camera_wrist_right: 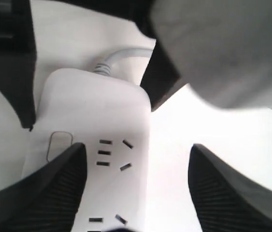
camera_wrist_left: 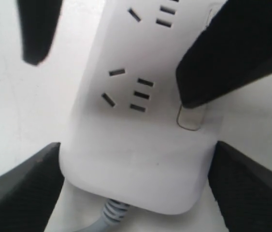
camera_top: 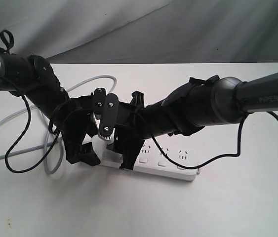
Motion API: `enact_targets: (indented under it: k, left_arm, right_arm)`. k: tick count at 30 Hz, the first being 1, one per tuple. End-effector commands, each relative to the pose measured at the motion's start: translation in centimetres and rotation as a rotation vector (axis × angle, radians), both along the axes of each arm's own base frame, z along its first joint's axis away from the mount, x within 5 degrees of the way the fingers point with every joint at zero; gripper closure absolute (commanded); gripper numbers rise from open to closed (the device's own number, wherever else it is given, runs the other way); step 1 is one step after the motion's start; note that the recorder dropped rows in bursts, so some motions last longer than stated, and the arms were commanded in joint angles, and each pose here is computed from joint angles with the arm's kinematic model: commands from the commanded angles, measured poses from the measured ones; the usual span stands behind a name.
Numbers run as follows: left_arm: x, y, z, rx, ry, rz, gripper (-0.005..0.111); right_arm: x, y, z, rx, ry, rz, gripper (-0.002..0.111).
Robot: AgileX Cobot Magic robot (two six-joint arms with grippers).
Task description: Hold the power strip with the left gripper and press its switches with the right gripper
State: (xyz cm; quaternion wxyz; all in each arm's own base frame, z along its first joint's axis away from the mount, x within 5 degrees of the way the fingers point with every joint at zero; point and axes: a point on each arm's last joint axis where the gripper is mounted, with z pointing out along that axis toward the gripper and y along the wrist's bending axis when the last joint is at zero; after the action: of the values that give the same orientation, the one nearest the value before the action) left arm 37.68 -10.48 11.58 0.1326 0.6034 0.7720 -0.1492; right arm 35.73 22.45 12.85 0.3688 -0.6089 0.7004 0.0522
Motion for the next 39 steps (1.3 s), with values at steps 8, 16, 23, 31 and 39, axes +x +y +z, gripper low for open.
enact_targets:
  k: [8, 16, 23, 31, 39]
  left_arm:
    - [0.0, -0.1, -0.1, -0.003, 0.004, 0.01, 0.034]
    - [0.0, -0.1, -0.1, -0.003, 0.004, 0.01, 0.034]
    - [0.0, -0.1, -0.1, -0.003, 0.004, 0.01, 0.034]
    - [0.0, -0.1, -0.1, -0.003, 0.004, 0.01, 0.034]
    - [0.0, -0.1, -0.1, -0.003, 0.004, 0.01, 0.034]
  right_arm:
    - [-1.4, -0.9, 1.8, 0.004, -0.016, -0.005, 0.051]
    - [-2.7, -1.9, 1.1, -0.027, 0.008, -0.019, 0.051]
    - [-2.6, -2.0, 1.0, -0.04, -0.004, -0.036, 0.051]
    - [-2.4, -2.2, -0.2, -0.071, 0.007, -0.032, 0.051]
    - [-2.2, -2.4, -0.2, -0.078, -0.001, -0.048, 0.051]
